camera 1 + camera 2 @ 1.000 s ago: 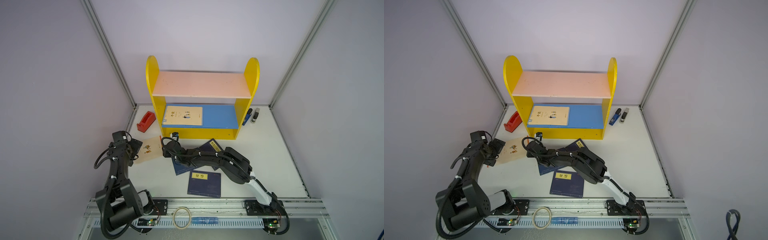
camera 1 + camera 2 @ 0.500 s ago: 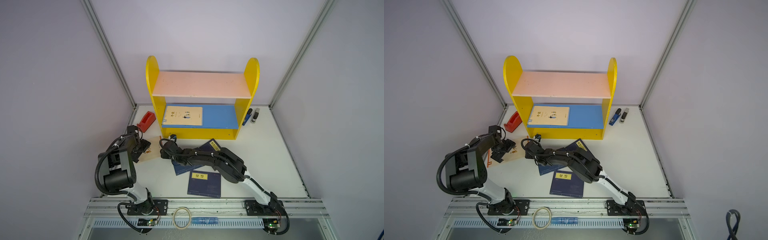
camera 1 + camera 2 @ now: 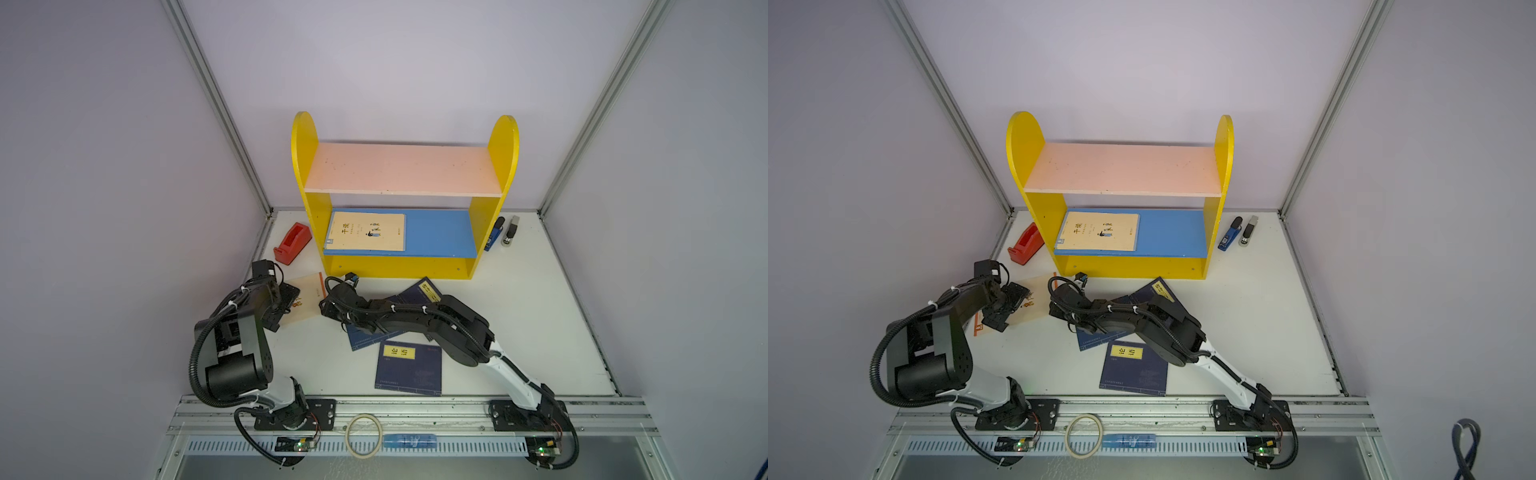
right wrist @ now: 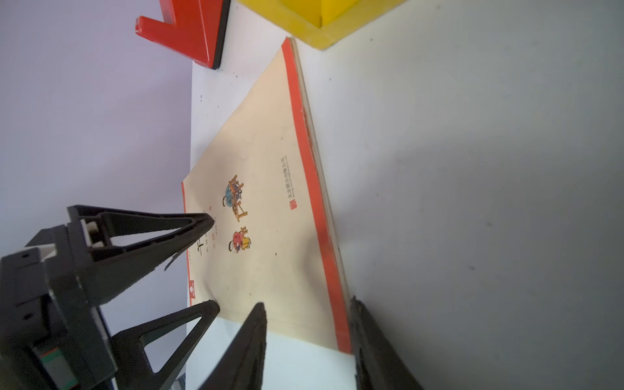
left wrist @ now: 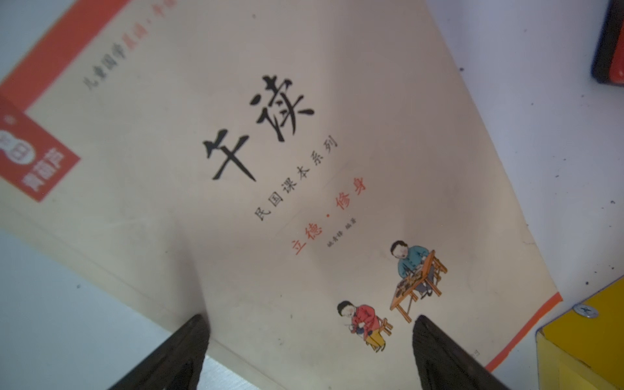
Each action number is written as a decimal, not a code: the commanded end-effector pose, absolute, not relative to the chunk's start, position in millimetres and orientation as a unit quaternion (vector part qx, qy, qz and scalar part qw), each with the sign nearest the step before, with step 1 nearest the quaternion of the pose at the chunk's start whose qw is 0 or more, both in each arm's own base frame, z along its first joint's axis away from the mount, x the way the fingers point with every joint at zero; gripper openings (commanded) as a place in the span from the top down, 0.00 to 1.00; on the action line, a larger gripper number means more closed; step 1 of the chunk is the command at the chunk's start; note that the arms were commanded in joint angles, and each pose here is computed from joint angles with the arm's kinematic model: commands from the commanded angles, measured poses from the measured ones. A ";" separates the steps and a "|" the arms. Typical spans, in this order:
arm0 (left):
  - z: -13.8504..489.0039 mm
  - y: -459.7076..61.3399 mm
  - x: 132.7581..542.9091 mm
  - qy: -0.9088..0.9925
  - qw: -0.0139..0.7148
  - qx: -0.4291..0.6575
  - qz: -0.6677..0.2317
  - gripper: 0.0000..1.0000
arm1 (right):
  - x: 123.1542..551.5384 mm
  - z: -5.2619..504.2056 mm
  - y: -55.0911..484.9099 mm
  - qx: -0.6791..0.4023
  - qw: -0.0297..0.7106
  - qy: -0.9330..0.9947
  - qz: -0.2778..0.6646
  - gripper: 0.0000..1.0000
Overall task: Stacking books/files
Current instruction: Rotate the book at the middle-left of the table.
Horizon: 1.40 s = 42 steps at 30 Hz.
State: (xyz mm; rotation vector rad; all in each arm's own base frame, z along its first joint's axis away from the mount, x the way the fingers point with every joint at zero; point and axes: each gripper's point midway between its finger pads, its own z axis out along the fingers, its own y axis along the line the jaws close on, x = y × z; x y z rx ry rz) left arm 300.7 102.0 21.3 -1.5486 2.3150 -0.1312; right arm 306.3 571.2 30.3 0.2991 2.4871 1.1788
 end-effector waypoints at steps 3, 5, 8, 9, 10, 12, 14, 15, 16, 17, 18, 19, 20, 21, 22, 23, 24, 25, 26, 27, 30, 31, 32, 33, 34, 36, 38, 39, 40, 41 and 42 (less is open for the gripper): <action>-10.1 70.3 255.9 0.823 0.075 -0.558 -0.069 0.00 | 301.0 51.4 579.7 0.145 0.156 0.853 0.476 0.62; -5.2 69.7 254.5 0.825 0.086 -0.554 -0.070 0.00 | 298.3 56.4 577.8 0.150 0.154 0.846 0.488 0.64; 4.1 57.3 259.2 0.832 0.097 -0.537 -0.097 0.01 | 294.7 68.2 572.6 0.155 0.161 0.832 0.507 0.69; 7.2 51.9 261.4 0.837 0.099 -0.528 -0.102 0.01 | 293.4 72.2 570.6 0.154 0.164 0.829 0.512 0.71; 10.1 45.2 262.9 0.843 0.099 -0.518 -0.103 0.01 | 291.7 75.6 568.6 0.153 0.165 0.827 0.515 0.71; 14.0 30.6 267.1 0.854 0.103 -0.499 -0.106 0.01 | 289.6 79.7 562.8 0.153 0.169 0.824 0.518 0.71; 15.5 12.3 270.2 0.865 0.105 -0.479 -0.107 0.01 | 287.5 81.5 553.9 0.160 0.174 0.819 0.522 0.71; 15.4 4.2 271.5 0.869 0.106 -0.471 -0.108 0.01 | 286.0 82.2 549.3 0.164 0.177 0.816 0.525 0.72; 13.7 -3.7 271.8 0.873 0.103 -0.464 -0.108 0.01 | 285.9 83.8 542.9 0.168 0.183 0.813 0.527 0.72; 12.3 -10.3 272.4 0.875 0.102 -0.459 -0.111 0.01 | 285.2 84.0 537.0 0.171 0.188 0.812 0.526 0.71; 10.2 -16.6 272.9 0.878 0.098 -0.453 -0.114 0.01 | 285.7 85.8 529.7 0.173 0.199 0.811 0.523 0.71; 8.8 -21.6 273.5 0.880 0.096 -0.450 -0.117 0.01 | 286.0 87.4 520.9 0.174 0.213 0.811 0.516 0.71; 7.2 -26.6 273.5 0.882 0.091 -0.446 -0.119 0.01 | 287.3 90.6 511.9 0.174 0.229 0.812 0.508 0.72; 6.5 -30.9 273.0 0.885 0.089 -0.442 -0.120 0.01 | 288.4 93.9 504.2 0.172 0.244 0.812 0.501 0.72; 6.8 -32.8 272.5 0.885 0.089 -0.441 -0.119 0.01 | 289.7 97.1 497.4 0.167 0.260 0.814 0.492 0.71; 8.6 -33.7 271.9 0.886 0.092 -0.439 -0.118 0.01 | 291.6 101.4 491.1 0.158 0.279 0.816 0.481 0.71; 12.8 -32.4 272.0 0.886 0.096 -0.439 -0.115 0.01 | 294.2 106.2 487.1 0.144 0.299 0.819 0.469 0.69; 18.8 -29.1 270.6 0.886 0.102 -0.438 -0.109 0.01 | 298.2 113.8 484.0 0.123 0.326 0.819 0.456 0.67; 25.6 -24.8 268.9 0.886 0.110 -0.438 -0.100 0.01 | 302.2 119.4 482.8 0.099 0.351 0.821 0.439 0.63; 32.7 -19.3 265.4 0.886 0.119 -0.439 -0.090 0.01 | 306.8 122.8 482.8 0.074 0.369 0.827 0.417 0.57; 59.9 1.1 256.1 0.875 0.162 -0.450 -0.071 0.00 | 323.0 114.8 488.0 0.010 0.374 0.856 0.357 0.49; 67.9 10.4 252.2 0.868 0.178 -0.458 -0.069 0.00 | 328.1 105.6 489.3 0.004 0.358 0.867 0.346 0.49; 72.6 18.7 248.4 0.861 0.188 -0.467 -0.070 0.00 | 331.9 96.6 491.1 0.000 0.344 0.874 0.342 0.48; 76.0 27.4 244.7 0.853 0.195 -0.480 -0.073 0.00 | 334.5 90.8 496.6 -0.010 0.334 0.874 0.352 0.48; 77.4 37.1 239.9 0.843 0.199 -0.494 -0.079 0.00 | 336.6 83.9 500.1 -0.013 0.324 0.874 0.361 0.48; 77.2 51.4 235.6 0.830 0.206 -0.510 -0.091 0.00 | 340.8 71.0 500.9 -0.004 0.314 0.877 0.364 0.48; 71.4 65.0 232.1 0.822 0.206 -0.523 -0.090 0.00 | 345.3 58.1 502.2 0.000 0.301 0.883 0.359 0.48; 68.6 72.4 230.0 0.819 0.201 -0.531 -0.084 0.00 | 347.9 51.7 502.9 0.003 0.292 0.888 0.354 0.48; 66.1 80.7 228.9 0.816 0.196 -0.538 -0.076 0.00 | 349.3 44.4 504.9 0.003 0.280 0.894 0.349 0.47; 65.8 88.3 230.0 0.813 0.195 -0.543 -0.071 0.00 | 349.5 38.8 507.6 0.002 0.271 0.898 0.346 0.48; 68.1 95.7 234.0 0.811 0.197 -0.547 -0.072 0.00 | 350.1 32.9 509.3 0.003 0.263 0.902 0.343 0.48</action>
